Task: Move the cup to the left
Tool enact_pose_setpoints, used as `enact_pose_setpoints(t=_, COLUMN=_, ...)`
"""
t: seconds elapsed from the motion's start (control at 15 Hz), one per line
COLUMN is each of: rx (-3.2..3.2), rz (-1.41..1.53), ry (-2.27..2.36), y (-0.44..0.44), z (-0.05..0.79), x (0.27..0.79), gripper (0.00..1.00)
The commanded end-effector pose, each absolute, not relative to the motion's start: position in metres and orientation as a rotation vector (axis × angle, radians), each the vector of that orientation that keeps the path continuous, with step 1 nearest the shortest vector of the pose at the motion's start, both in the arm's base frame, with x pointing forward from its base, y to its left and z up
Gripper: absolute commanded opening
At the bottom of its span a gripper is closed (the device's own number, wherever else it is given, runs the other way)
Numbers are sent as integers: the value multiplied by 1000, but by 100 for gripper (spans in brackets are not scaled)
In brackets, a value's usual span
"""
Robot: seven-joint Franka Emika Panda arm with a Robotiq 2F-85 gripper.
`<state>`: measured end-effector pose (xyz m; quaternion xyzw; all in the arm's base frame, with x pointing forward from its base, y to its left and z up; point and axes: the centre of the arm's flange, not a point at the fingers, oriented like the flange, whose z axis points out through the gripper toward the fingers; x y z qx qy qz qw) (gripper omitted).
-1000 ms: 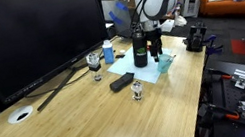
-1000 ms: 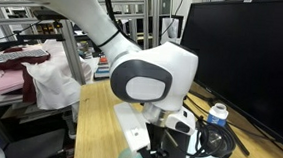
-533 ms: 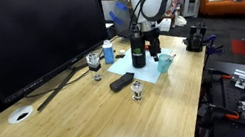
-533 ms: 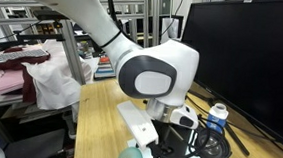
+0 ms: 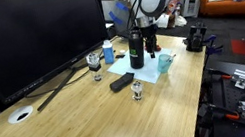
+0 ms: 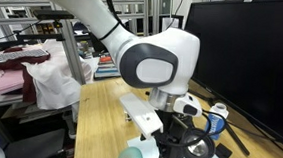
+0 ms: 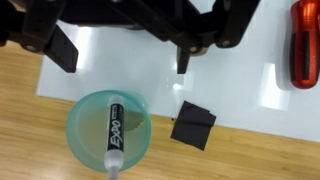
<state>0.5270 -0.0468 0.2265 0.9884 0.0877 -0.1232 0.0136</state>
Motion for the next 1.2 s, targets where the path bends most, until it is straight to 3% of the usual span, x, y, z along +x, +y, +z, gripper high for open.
enact_pose_setpoints(t=0.0, rx=3081, rz=-307, ry=299, y=-42, z=248, x=519, gripper=100)
enact_pose_setpoints(t=0.53, rx=3080, rz=-447, ry=317, y=-33, z=222, x=482, gripper=100)
enact_pose_setpoints(t=1.13, rx=3063, rz=-478, ry=342, y=-28, z=209, x=486, gripper=100)
